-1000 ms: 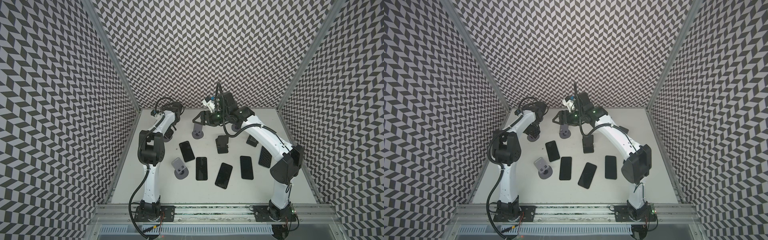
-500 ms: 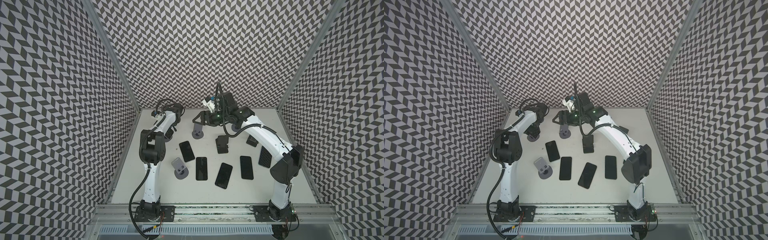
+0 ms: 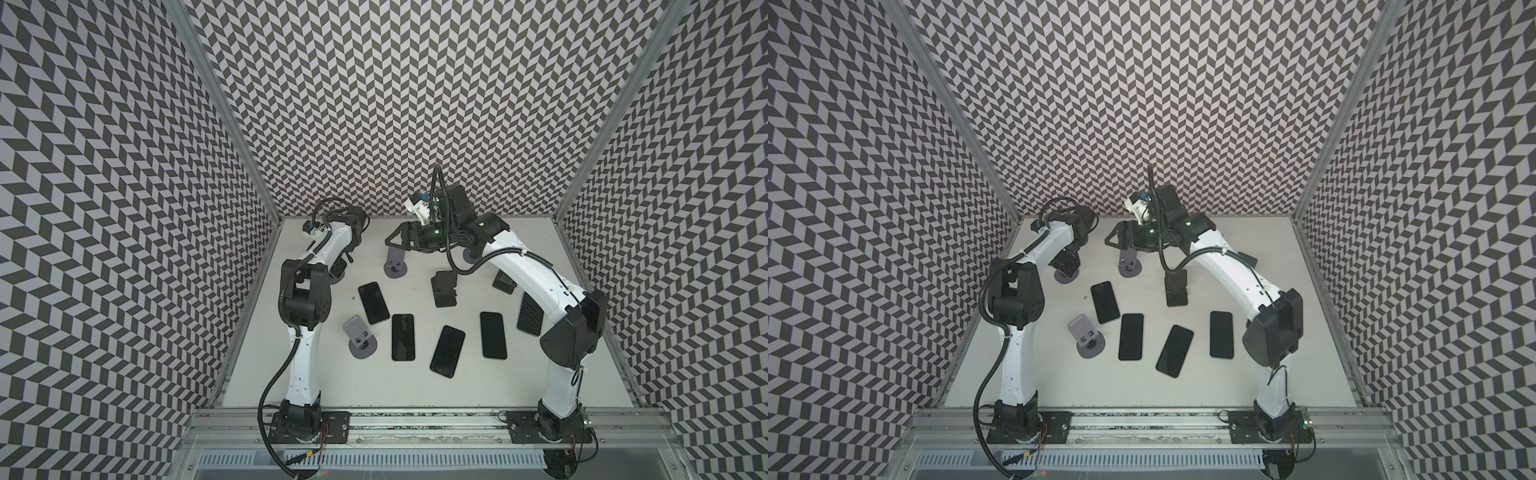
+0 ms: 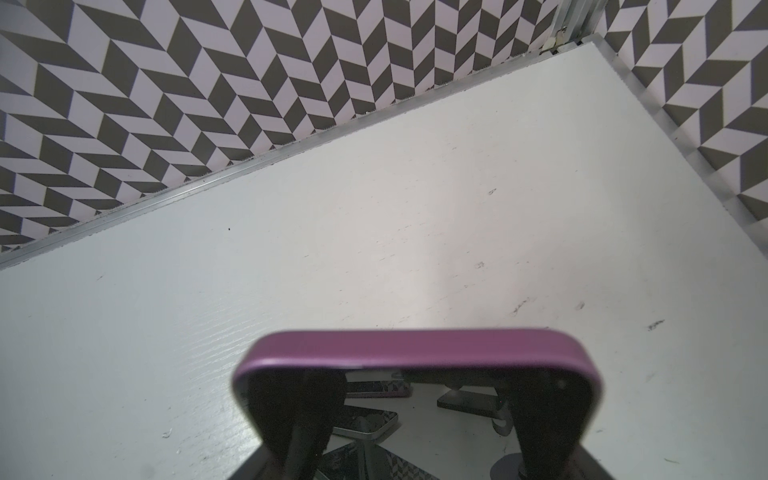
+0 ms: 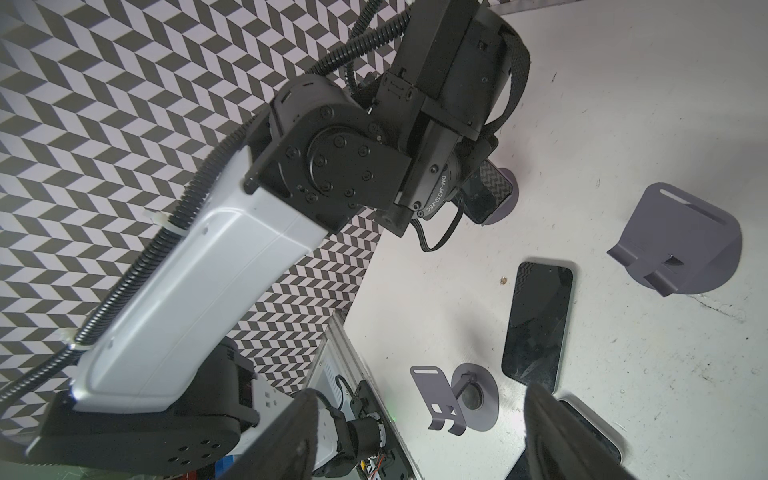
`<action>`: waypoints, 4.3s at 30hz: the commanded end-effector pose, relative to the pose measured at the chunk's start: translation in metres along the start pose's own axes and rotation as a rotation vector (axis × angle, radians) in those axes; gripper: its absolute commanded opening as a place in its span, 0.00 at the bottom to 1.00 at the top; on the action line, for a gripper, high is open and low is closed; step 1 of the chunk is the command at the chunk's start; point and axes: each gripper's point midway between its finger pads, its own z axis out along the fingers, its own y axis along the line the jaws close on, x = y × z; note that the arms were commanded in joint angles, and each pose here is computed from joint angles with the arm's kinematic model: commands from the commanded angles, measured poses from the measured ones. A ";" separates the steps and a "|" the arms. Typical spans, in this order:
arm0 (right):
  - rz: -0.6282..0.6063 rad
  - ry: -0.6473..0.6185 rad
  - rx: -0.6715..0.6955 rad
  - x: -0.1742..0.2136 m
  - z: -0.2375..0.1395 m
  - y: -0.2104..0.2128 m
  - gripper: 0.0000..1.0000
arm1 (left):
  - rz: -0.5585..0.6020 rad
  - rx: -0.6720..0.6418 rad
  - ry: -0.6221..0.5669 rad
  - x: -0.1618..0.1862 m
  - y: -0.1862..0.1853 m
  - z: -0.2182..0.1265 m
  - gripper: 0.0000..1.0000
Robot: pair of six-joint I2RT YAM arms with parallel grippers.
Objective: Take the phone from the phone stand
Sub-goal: 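Lift the purple-edged phone up out of its stand with the left gripper, then carry the held purple-edged phone toward the robot with the left gripper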
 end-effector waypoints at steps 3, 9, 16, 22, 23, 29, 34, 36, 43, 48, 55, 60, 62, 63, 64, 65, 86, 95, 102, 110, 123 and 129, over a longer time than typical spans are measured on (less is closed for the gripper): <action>-0.025 -0.019 -0.022 -0.006 0.001 0.006 0.75 | -0.012 0.002 -0.057 -0.019 0.004 -0.011 0.76; -0.022 -0.022 -0.026 -0.007 0.000 0.008 0.75 | -0.010 -0.002 -0.065 -0.020 0.008 -0.012 0.74; -0.019 -0.025 -0.013 -0.009 0.000 0.006 0.75 | -0.007 -0.004 -0.091 -0.023 0.015 -0.015 0.73; -0.022 -0.033 -0.007 -0.010 -0.002 0.007 0.75 | -0.008 0.020 -0.103 -0.029 0.012 -0.020 0.72; -0.023 -0.033 -0.007 -0.010 -0.002 0.007 0.75 | -0.010 0.025 -0.105 -0.030 0.011 -0.021 0.71; -0.037 -0.051 -0.004 -0.013 -0.009 0.012 0.74 | -0.013 0.048 -0.118 -0.038 0.010 -0.029 0.70; -0.041 -0.058 -0.005 -0.011 -0.015 0.015 0.74 | -0.020 0.067 -0.123 -0.040 0.008 -0.035 0.70; -0.043 -0.063 -0.005 -0.011 -0.018 0.017 0.74 | -0.023 0.072 -0.123 -0.041 0.007 -0.037 0.70; -0.042 -0.077 -0.009 -0.009 -0.021 0.020 0.74 | -0.034 0.092 -0.131 -0.046 0.007 -0.045 0.70; -0.046 -0.083 -0.009 -0.008 -0.021 0.023 0.73 | -0.042 0.100 -0.138 -0.049 0.010 -0.049 0.70; -0.047 -0.094 -0.004 -0.006 -0.023 0.024 0.73 | -0.040 0.105 -0.141 -0.048 0.013 -0.048 0.69; -0.041 -0.097 -0.002 -0.004 -0.024 0.022 0.73 | -0.040 0.114 -0.144 -0.050 0.012 -0.050 0.69; -0.040 -0.096 0.000 -0.003 -0.023 0.022 0.73 | -0.040 0.122 -0.154 -0.053 0.011 -0.053 0.69; -0.041 -0.096 -0.001 -0.003 -0.023 0.022 0.73 | -0.034 0.126 -0.163 -0.055 0.009 -0.055 0.69; -0.040 -0.098 -0.002 -0.004 -0.023 0.023 0.73 | -0.028 0.133 -0.177 -0.057 0.008 -0.058 0.69; -0.040 -0.100 -0.003 -0.004 -0.023 0.023 0.73 | -0.021 0.135 -0.188 -0.060 0.007 -0.060 0.69; -0.033 -0.106 0.004 -0.006 -0.020 0.023 0.71 | -0.019 0.228 -0.254 -0.084 0.003 -0.092 0.67; -0.039 -0.099 0.009 -0.002 -0.019 0.024 0.71 | -0.016 0.271 -0.271 -0.090 0.003 -0.105 0.67; -0.044 -0.099 0.021 0.003 -0.020 0.020 0.71 | 0.010 0.311 -0.284 -0.091 0.002 -0.116 0.67; -0.042 -0.100 0.025 0.006 -0.021 0.019 0.71 | 0.032 0.351 -0.283 -0.084 0.003 -0.125 0.66; -0.021 -0.093 0.034 0.013 -0.023 0.016 0.71 | 0.081 0.439 -0.325 -0.094 0.011 -0.146 0.63; -0.015 -0.088 0.039 0.020 -0.024 0.013 0.71 | 0.099 0.466 -0.336 -0.097 0.019 -0.152 0.61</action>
